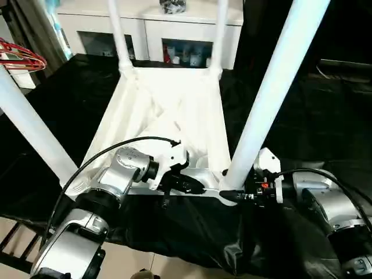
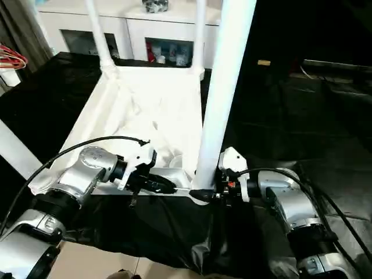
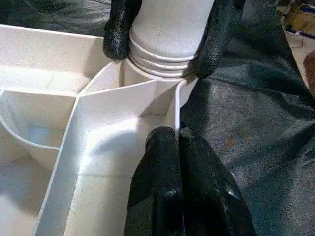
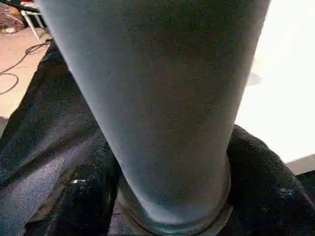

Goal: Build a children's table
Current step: Rotate leg to tighten

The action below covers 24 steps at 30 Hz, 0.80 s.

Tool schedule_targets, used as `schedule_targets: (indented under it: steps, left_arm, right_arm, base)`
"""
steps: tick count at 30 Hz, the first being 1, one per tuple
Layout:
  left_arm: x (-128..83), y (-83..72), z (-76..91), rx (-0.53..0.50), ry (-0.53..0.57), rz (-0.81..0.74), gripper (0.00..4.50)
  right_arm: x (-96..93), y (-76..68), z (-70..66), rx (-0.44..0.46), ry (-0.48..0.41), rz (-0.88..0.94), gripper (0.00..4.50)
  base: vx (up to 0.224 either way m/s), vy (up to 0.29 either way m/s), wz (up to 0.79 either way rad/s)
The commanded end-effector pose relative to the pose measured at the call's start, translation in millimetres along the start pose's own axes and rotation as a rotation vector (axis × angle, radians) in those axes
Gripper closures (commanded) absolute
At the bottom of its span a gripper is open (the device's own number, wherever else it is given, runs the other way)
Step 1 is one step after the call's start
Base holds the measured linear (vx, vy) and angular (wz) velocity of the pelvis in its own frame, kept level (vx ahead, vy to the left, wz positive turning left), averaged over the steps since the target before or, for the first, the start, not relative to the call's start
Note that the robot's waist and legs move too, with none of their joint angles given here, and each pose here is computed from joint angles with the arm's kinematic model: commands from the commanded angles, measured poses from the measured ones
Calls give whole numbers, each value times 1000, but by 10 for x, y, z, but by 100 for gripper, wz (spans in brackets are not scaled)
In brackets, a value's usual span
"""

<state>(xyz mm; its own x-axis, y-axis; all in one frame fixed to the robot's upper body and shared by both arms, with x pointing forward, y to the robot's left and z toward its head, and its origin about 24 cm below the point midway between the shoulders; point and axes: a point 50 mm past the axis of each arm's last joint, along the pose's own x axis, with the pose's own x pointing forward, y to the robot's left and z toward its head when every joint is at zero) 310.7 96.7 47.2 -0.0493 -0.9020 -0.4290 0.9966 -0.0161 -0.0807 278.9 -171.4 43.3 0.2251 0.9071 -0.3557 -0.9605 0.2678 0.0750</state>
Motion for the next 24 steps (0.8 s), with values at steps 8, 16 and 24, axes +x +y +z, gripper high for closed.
schedule_targets:
  steps: [8,16,24]
  left_arm:
    - [287,174,342,36,-109,249,450]
    - [489,256,467,-5,-113,414,450]
    - [517,207,449,27,-111,365,450]
  right_arm:
    - [401,-191,-147,115,-14,-382,185]
    - [707,-317,-47,220,-49,-608,185]
    - [796,-304,19,150,-88,-589,109]
  base:
    - [0,0,0]
    - [0,0,0]
    - [0,0,0]
